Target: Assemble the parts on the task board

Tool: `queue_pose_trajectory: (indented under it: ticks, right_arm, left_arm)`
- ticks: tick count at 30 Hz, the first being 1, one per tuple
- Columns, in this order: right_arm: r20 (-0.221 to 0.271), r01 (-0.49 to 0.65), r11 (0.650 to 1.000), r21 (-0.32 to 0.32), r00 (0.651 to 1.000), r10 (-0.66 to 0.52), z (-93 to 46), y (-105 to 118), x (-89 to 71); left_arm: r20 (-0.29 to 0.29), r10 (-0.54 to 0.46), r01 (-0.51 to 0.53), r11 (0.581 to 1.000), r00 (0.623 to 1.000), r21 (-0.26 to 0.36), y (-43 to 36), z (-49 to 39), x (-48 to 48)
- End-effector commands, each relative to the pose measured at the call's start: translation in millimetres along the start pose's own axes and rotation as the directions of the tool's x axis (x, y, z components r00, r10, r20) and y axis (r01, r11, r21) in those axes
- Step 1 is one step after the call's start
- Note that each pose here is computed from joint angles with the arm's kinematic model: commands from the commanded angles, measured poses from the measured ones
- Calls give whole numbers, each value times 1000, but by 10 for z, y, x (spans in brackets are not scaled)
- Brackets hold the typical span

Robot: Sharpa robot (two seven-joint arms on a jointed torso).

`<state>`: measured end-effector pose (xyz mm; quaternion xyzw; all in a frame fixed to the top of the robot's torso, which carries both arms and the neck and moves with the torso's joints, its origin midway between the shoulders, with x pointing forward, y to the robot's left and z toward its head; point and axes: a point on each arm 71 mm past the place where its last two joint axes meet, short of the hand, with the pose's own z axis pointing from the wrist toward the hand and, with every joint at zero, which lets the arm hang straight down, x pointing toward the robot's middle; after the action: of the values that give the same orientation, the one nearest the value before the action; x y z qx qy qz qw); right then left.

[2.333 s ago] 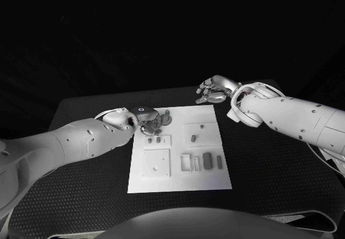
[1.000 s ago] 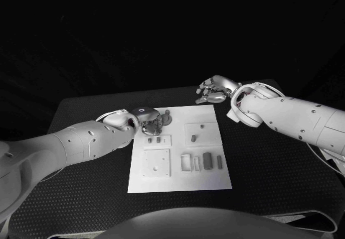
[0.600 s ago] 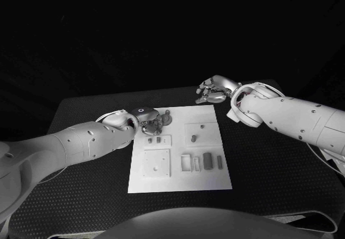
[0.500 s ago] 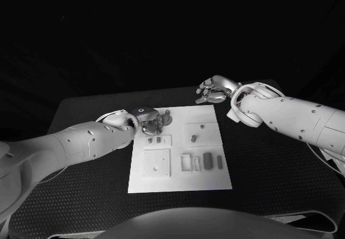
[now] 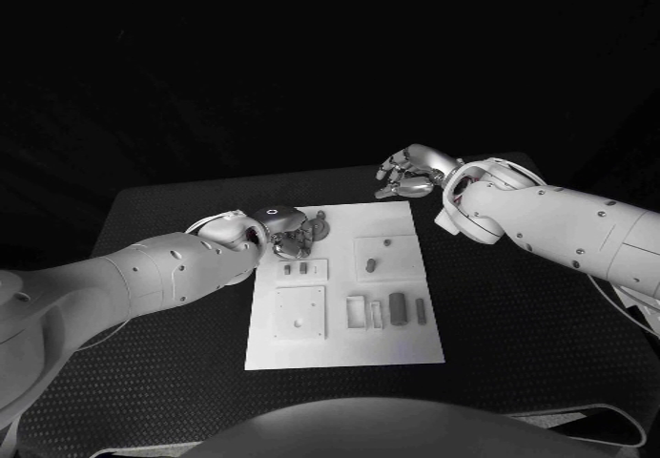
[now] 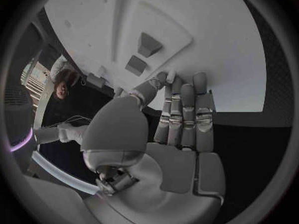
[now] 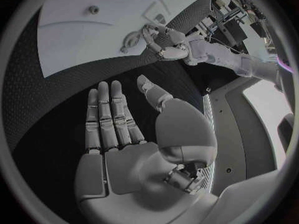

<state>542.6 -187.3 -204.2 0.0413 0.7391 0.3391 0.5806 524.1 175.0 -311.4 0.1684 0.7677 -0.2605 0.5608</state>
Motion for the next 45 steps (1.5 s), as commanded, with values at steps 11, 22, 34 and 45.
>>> queue_pose_trajectory:
  ticks: [11,22,34,45]
  right_arm:
    - [-6,-1,1000,-8,1000,1,-3,10,4]
    - [-4,0,1000,-8,1000,0,2,7,3]
    - [-3,0,1000,-7,1000,0,-2,5,0]
    - [-3,0,1000,-6,1000,0,-8,-2,-4]
  left_arm:
    - [-11,67,-67,997,998,26,-45,-8,91]
    - [50,-26,25,1000,998,6,-19,-28,39]
    - [115,-119,120,993,986,-3,9,-46,-146]
    - [141,-141,144,989,980,-11,53,-72,-275]
